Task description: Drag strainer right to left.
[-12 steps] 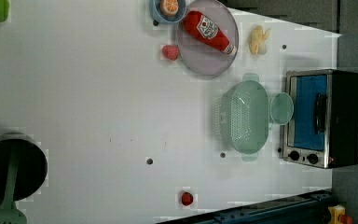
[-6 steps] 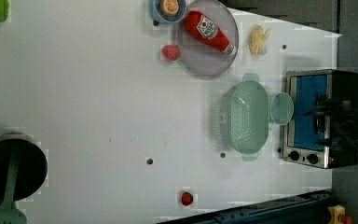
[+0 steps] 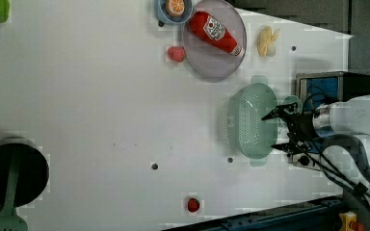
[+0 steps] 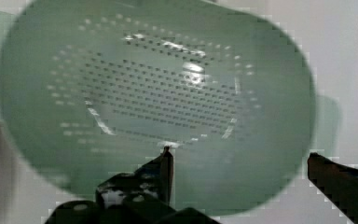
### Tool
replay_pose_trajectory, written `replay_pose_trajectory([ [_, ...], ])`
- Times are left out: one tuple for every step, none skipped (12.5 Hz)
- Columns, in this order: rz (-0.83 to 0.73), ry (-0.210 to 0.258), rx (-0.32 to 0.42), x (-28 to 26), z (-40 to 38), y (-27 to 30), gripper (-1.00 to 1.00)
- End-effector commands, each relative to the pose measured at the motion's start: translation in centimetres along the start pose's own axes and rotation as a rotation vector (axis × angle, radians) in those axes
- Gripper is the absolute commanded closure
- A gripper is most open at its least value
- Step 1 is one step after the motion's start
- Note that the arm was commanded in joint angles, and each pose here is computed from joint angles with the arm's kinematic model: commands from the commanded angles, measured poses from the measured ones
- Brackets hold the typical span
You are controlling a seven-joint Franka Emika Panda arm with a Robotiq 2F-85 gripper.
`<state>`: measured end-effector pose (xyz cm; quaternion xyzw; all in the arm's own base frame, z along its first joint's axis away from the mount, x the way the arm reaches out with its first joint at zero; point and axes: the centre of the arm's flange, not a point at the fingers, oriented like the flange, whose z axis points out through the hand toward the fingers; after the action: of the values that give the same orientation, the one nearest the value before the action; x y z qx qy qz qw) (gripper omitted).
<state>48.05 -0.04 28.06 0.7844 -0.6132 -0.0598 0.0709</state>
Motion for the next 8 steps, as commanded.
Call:
replay_pose_trajectory([
  [0.144, 0.006, 0.094, -0.2, 2.6, 0.0, -1.00],
  [0.140, 0.004, 0.103, -0.4, 4.5, 0.2, -1.00],
  [0.137, 0.002, 0.108, -0.7, 6.3, 0.1, -1.00],
  [0.131, 0.000, 0.111, -0.9, 7.8, -0.3, -1.00],
  [0.123, -0.002, 0.112, -1.2, 9.2, -0.9, -1.00],
  [0.110, -0.005, 0.113, -1.8, 10.5, -1.4, -1.00],
  [0.120, -0.010, 0.120, -2.3, 11.4, -1.8, -1.00],
  [0.171, -0.018, 0.134, -2.6, 12.0, -2.1, -1.00],
])
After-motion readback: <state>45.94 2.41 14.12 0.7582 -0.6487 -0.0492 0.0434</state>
